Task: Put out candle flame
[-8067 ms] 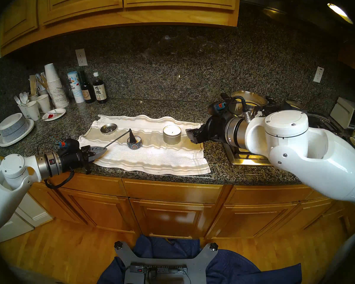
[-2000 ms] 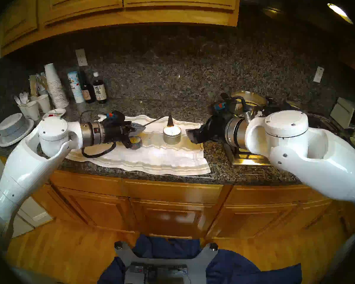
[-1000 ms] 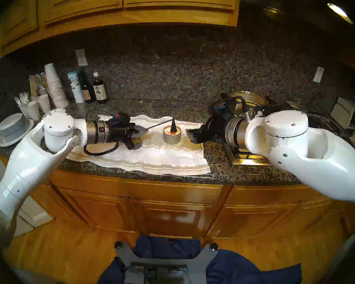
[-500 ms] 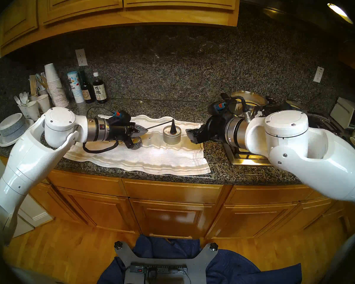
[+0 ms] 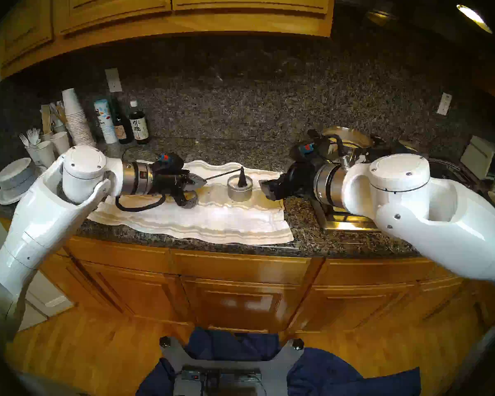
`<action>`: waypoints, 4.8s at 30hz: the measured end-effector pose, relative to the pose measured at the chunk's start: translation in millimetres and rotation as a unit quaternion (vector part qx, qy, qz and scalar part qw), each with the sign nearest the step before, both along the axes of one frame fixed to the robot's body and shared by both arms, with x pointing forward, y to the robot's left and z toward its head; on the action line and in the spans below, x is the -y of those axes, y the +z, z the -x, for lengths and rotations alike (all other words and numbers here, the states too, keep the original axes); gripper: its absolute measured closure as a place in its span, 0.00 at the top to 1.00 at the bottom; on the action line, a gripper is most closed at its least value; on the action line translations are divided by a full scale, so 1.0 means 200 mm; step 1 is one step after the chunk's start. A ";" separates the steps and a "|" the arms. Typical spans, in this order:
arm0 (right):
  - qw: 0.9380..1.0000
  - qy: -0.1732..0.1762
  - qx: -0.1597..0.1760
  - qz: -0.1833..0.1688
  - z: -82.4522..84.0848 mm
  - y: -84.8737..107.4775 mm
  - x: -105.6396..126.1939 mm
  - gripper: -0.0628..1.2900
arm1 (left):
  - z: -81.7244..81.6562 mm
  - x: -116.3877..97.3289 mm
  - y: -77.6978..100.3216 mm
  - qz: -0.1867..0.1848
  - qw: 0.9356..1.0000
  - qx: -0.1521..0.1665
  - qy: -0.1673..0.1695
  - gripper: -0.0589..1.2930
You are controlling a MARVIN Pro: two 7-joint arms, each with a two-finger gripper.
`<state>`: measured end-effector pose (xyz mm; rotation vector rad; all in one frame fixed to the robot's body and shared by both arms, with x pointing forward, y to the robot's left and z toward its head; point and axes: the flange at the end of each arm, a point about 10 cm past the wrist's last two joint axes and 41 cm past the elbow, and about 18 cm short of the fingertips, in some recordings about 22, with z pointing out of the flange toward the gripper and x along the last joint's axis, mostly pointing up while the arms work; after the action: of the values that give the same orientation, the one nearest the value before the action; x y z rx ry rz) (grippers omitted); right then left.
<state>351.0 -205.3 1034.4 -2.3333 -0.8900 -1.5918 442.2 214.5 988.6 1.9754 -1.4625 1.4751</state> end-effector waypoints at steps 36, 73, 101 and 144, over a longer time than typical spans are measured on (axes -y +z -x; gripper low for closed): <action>1.000 0.000 0.000 0.000 0.00 0.00 0.00 0.97 | 0.00 -0.01 0.01 -0.001 1.000 0.000 0.000 0.03; 1.000 0.000 0.000 0.000 0.00 0.00 0.00 0.97 | -0.02 -0.02 0.00 0.002 1.000 0.000 0.007 0.03; 1.000 0.000 0.000 0.000 0.00 0.00 0.00 0.97 | -0.02 -0.03 0.02 0.024 1.000 0.006 0.008 0.03; 1.000 0.000 0.000 0.000 0.00 0.00 0.00 0.97 | -0.01 -0.02 -0.02 -0.009 1.000 -0.003 -0.005 0.03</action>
<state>351.0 -205.3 1034.4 -2.3332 -0.8899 -1.5917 444.9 217.5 985.0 1.9772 -1.4855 1.4571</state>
